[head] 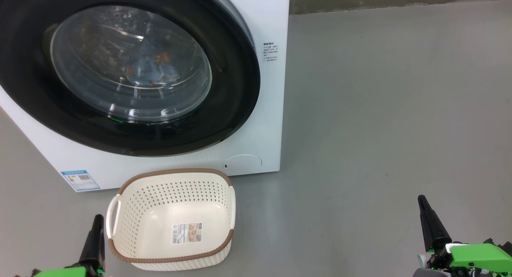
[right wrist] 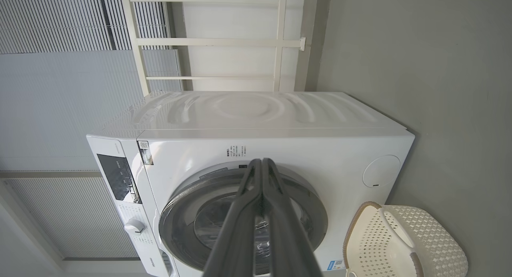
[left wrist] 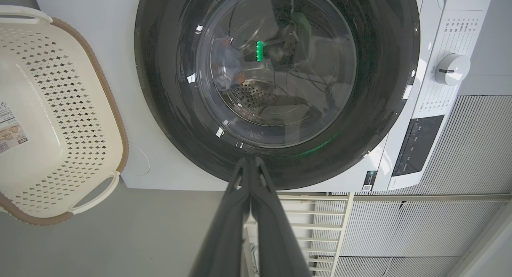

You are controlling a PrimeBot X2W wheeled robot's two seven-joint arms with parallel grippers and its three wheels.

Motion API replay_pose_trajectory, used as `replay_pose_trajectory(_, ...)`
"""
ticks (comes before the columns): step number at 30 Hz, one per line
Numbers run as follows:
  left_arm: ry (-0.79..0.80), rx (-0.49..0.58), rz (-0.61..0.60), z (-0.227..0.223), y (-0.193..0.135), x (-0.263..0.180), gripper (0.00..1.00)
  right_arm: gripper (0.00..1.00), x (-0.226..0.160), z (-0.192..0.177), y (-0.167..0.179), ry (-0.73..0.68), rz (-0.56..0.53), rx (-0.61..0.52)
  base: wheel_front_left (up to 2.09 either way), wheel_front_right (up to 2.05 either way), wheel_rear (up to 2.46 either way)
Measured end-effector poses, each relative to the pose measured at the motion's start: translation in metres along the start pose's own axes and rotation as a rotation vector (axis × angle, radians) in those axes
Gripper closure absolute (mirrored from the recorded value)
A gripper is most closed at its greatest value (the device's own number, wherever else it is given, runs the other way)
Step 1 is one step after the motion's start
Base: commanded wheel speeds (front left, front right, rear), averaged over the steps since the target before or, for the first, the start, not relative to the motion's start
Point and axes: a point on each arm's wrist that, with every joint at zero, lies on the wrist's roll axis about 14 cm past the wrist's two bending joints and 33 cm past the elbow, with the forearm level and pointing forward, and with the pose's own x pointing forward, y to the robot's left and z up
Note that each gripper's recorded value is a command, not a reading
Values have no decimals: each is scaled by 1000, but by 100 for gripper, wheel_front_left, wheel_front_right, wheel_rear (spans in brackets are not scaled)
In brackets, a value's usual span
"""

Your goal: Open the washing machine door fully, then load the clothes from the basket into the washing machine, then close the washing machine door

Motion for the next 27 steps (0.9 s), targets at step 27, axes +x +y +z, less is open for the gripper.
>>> replay_pose_trajectory(27, -2, 0, 0, 0, 0, 0, 100, 100, 0, 0, 0, -3, 0, 2, 0, 0, 0)
